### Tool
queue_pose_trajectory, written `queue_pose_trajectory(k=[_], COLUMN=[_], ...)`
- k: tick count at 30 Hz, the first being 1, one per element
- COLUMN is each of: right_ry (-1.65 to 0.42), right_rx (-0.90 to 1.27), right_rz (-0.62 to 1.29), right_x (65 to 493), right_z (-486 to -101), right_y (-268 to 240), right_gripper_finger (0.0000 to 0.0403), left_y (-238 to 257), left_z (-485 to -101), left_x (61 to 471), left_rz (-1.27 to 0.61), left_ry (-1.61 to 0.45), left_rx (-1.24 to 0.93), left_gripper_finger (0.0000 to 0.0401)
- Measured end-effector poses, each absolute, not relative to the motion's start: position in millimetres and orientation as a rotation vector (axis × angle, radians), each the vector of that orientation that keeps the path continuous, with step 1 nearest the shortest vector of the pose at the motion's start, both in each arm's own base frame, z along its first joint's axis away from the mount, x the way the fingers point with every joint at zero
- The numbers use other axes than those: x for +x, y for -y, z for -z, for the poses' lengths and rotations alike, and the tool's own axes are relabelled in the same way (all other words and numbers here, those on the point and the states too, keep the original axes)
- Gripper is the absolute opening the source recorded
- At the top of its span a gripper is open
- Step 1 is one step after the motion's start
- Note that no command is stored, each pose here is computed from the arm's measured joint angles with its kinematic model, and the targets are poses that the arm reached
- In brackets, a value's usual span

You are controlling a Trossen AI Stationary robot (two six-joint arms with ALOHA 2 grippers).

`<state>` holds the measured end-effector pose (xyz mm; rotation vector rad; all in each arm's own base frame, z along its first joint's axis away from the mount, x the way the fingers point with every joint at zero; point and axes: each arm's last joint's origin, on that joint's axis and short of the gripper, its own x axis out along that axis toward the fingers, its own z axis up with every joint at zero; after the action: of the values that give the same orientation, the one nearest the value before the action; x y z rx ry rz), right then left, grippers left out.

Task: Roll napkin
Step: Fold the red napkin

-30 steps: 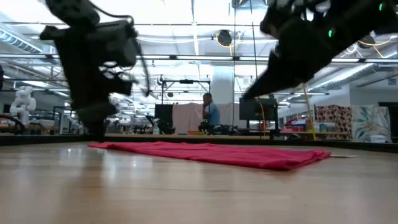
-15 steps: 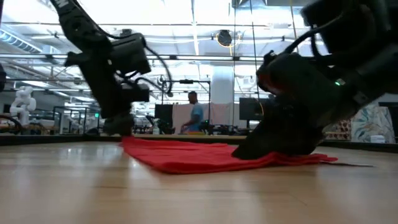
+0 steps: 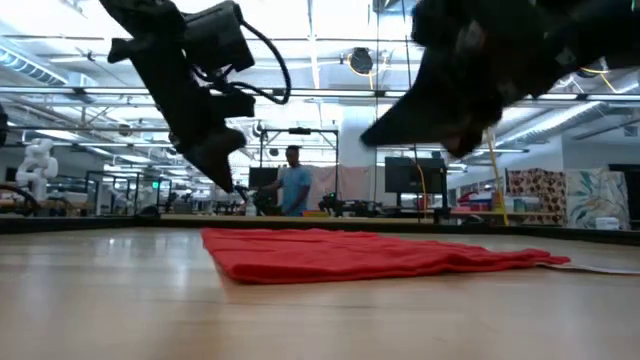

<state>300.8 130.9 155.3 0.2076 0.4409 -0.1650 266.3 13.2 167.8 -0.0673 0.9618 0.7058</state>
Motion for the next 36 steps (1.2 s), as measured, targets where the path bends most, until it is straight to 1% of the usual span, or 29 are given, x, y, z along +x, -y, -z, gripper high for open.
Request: queue_pose_trajectory(k=[3,6,9,13,15,18,21,24,26,28,32,36], right_ry=[-0.434,-0.457,-0.489,-0.574,-0.568,-0.604,-0.570,-0.530,-0.529,-0.539,-0.487,-0.549], right_rx=[0.081,-0.014,-0.023,0.029,0.094,0.170,0.275,0.345,0.344,0.299,0.199,0.087], right_rz=[0.164,0.177,0.197,0.211,0.204,0.235,0.264,0.278,0.255,0.216,0.173,0.167], right_x=[299,301,305,311,317,321,327,336,341,343,349,339], right_z=[-170,-170,-159,-129,-116,-91,-77,-71,-75,-85,-128,-157], right_y=[-121,-111,-103,-97,-97,-98,-101,-103,-106,-107,-109,-105], right_gripper_finger=[0.0002,0.0002,0.0002,0.0002,0.0002,0.0002,0.0002,0.0002,0.0002,0.0002,0.0002,0.0002], left_y=[0,8,12,6,-2,-17,-32,-44,-47,-47,-37,-20], left_z=[-161,-150,-139,-120,-114,-107,-105,-110,-117,-130,-161,-193], left_x=[265,266,272,277,278,283,287,289,291,291,288,284], left_rz=[-0.675,-0.683,-0.680,-0.690,-0.707,-0.727,-0.729,-0.688,-0.654,-0.652,-0.632,-0.594], left_ry=[-0.984,-1.015,-1.017,-1.064,-1.099,-1.100,-1.092,-1.092,-1.082,-1.065,-0.968,-0.822], left_rx=[-0.089,-0.124,-0.125,-0.092,-0.060,-0.005,0.044,0.073,0.084,0.083,0.072,0.030], left_gripper_finger=[0.0015,0.0015,0.0015,0.0015,0.0015,0.0015,0.0015,0.0015,0.0015,0.0015,0.0015,0.0015])
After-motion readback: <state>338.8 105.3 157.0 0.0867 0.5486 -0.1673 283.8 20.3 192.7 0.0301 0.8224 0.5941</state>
